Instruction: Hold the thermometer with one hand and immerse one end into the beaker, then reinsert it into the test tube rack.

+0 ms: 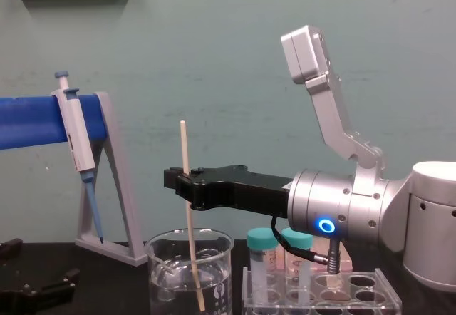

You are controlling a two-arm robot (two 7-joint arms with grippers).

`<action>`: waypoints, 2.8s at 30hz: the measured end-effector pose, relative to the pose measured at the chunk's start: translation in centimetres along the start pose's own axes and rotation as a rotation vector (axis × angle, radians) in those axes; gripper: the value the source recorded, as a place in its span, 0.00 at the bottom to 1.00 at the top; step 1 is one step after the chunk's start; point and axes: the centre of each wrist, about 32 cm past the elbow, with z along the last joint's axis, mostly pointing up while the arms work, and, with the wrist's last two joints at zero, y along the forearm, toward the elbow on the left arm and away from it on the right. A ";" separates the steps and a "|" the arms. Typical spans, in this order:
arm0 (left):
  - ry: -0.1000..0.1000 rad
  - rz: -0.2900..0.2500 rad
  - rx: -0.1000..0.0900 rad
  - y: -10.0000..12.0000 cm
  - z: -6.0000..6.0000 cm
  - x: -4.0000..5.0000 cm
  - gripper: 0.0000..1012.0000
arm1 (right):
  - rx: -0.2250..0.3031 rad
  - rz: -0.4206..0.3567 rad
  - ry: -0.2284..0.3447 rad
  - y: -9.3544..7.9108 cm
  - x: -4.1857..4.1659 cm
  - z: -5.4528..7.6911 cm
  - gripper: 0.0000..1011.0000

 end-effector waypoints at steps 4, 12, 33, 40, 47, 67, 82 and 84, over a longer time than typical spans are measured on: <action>0.000 0.000 0.000 0.0 0.0 0.00 0.99 | 0.000 0.000 0.000 0.0 0.00 0.0 0.05; 0.000 0.000 0.000 0.0 0.0 0.00 0.99 | 0.000 0.000 0.000 0.0 0.00 0.0 0.05; 0.000 0.000 0.000 0.0 0.0 0.00 0.99 | 0.000 0.000 0.000 0.0 0.00 0.0 0.05; 0.000 0.000 0.000 0.0 0.0 0.00 0.99 | 0.000 0.000 0.000 0.0 0.00 0.0 0.05; 0.000 0.000 0.000 0.0 0.0 0.00 0.99 | 0.000 0.000 0.000 0.0 0.00 0.0 0.05; 0.000 0.000 0.000 0.0 0.0 0.00 0.99 | 0.018 0.002 -0.008 -0.2 -0.07 0.8 0.05; 0.000 0.000 0.000 0.0 0.0 0.00 0.99 | 0.184 -0.038 0.037 -3.0 0.68 6.2 0.05; 0.000 0.000 0.000 0.0 0.0 0.00 0.99 | 0.222 -0.054 0.046 -3.7 0.92 7.2 0.05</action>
